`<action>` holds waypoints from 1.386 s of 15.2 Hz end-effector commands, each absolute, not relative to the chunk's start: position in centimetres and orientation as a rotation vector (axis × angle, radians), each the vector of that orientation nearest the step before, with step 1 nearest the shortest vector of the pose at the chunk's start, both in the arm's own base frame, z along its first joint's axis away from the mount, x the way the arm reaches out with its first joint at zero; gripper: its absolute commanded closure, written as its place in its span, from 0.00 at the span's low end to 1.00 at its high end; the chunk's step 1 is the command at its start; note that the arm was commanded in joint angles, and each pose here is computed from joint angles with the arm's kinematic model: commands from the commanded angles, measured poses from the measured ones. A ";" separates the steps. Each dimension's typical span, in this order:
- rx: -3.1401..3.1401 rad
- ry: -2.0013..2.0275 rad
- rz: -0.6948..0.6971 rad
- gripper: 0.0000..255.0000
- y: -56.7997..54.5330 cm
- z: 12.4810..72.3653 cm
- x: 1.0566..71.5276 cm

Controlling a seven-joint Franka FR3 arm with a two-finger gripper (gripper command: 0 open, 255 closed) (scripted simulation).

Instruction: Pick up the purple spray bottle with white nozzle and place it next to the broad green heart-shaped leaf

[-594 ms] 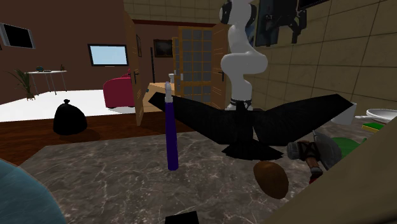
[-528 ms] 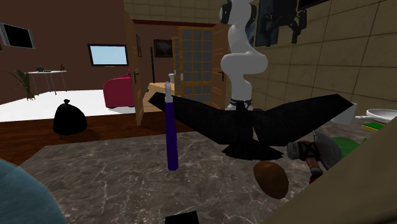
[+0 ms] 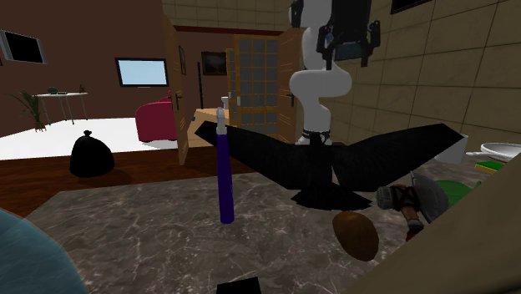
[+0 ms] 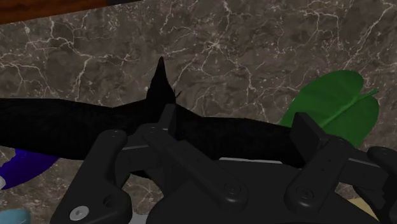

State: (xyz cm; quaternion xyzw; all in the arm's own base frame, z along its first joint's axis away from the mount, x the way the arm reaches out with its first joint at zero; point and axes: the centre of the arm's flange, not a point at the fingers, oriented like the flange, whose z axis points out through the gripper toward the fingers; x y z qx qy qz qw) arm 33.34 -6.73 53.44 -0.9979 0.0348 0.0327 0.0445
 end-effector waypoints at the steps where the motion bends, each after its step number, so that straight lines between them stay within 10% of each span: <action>1: -3.059 0.094 0.089 0.00 -9.0 52.8 34.1; 21: -3.142 -0.003 -0.008 0.00 -30.9 47.2 44.5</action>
